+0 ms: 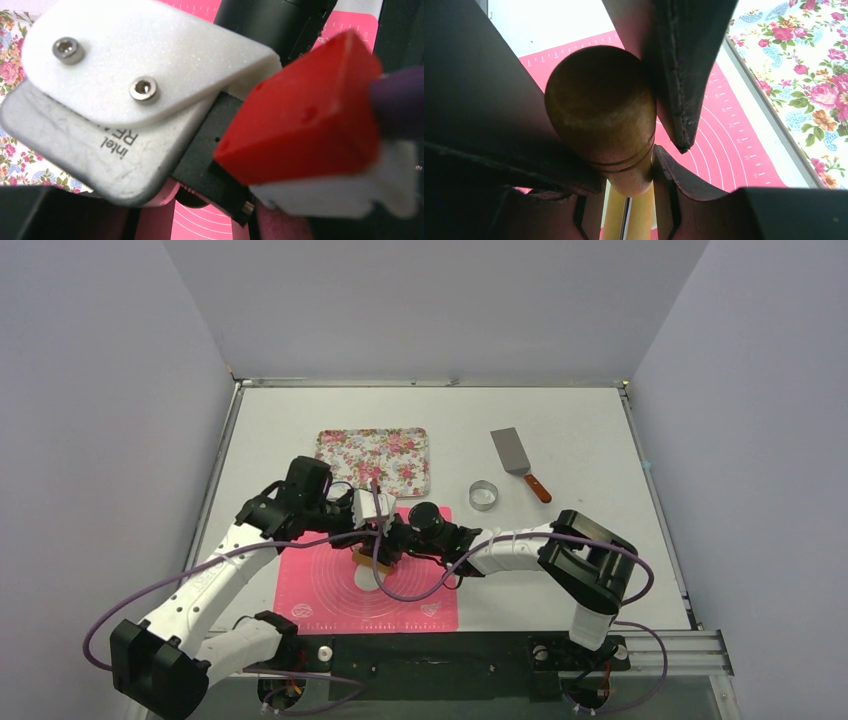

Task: Roll out the dumpling wrappers from the dough
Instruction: Flatten out the dough on the work surface.

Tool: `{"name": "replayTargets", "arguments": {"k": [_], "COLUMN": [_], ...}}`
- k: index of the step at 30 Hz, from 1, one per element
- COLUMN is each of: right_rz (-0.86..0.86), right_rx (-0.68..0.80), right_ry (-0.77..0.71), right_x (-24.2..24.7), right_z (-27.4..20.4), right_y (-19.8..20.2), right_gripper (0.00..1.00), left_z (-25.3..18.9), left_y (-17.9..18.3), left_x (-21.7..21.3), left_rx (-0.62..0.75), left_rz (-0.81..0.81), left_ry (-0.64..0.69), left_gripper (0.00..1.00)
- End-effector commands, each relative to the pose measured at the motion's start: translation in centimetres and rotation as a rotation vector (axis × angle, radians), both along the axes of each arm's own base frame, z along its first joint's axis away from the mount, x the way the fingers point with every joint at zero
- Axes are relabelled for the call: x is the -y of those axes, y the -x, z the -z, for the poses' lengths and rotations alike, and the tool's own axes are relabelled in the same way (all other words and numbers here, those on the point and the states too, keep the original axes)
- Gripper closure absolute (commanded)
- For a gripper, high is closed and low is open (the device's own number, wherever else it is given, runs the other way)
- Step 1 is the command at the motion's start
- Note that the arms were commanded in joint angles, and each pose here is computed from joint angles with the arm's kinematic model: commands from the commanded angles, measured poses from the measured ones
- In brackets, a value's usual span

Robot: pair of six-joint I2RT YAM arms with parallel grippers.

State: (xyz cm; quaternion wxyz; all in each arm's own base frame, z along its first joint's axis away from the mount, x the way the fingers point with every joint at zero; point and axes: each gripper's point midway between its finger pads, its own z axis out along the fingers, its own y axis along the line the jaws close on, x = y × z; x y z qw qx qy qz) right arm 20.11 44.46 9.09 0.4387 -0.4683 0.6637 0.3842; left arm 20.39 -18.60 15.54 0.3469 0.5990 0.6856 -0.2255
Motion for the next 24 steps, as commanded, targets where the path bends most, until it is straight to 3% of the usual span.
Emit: {"name": "replayTargets", "arguments": {"k": [1,24], "right_rz": [-0.068,-0.124], "right_rx": [-0.455,-0.46], "right_ry": [0.344,0.359], "right_x": [4.1,3.5], "right_z": [10.0,8.9], "right_y": [8.9,10.1], "right_gripper": [1.0,1.0], "left_z": [2.8,1.5], "left_y": [9.8,9.8], "left_x": [0.1,0.0], "left_rx": [-0.304,-0.263], "left_rz": [0.252,0.266], "left_ry": [-0.042,-0.053], "left_gripper": [1.0,1.0]}}
